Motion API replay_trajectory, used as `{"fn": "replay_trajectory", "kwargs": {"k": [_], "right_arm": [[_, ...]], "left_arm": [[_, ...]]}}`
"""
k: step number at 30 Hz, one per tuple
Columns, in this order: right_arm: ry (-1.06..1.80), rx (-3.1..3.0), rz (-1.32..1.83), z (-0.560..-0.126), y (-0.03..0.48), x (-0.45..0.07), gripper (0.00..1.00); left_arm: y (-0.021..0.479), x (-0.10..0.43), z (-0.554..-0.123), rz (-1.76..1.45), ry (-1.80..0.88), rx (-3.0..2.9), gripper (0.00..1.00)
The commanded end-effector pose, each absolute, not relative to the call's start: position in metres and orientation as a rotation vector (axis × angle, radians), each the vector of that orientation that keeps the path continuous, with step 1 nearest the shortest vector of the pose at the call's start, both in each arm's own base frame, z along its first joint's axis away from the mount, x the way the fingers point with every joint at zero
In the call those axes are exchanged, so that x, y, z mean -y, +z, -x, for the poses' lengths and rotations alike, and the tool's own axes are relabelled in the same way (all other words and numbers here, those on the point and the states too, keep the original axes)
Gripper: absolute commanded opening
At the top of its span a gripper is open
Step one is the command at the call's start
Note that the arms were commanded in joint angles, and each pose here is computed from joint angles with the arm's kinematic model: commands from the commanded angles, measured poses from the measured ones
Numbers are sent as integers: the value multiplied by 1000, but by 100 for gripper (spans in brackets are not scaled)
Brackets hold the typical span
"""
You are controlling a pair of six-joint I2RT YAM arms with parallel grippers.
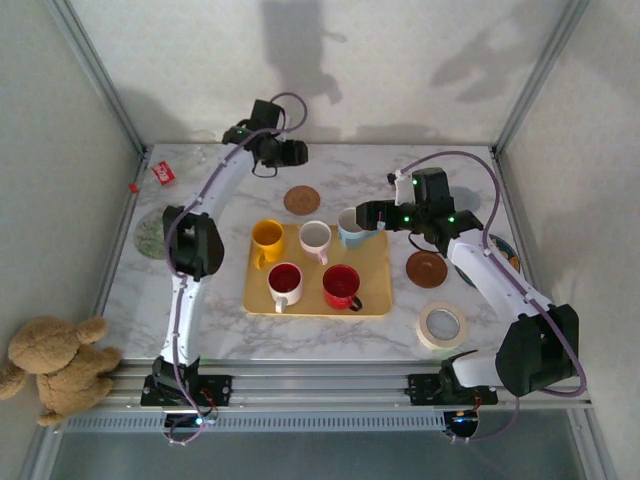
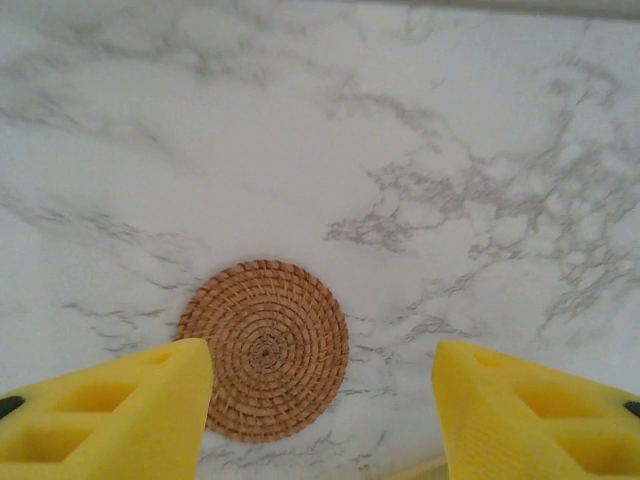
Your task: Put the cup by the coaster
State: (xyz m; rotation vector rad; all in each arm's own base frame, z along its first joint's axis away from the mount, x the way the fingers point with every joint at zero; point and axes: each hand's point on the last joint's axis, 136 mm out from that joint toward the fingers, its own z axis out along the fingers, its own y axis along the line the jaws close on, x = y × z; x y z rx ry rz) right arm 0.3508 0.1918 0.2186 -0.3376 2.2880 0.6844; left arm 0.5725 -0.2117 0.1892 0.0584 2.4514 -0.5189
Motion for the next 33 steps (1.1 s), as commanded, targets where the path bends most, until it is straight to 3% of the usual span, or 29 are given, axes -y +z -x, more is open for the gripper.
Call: {"fn": "replay_trajectory", "kwargs": {"k": [1, 8, 17, 21, 33], "right_arm": [[669, -2262, 353, -347, 234, -191, 99], [657, -2282, 364, -343, 230, -189, 99], [692, -2296, 395, -341, 228, -195, 99], [736, -2301, 435, -337, 231, -204, 99], [897, -2248, 689, -318, 238, -264, 99]], "left_arm": [[247, 187, -556, -57, -391, -2379, 63], [267, 124, -528, 85, -210, -2358, 75], [217, 26, -472, 346, 19, -2501, 84], [194, -2, -450, 438, 44, -2525, 99], [141, -59, -412, 604, 159, -2598, 97]]}}
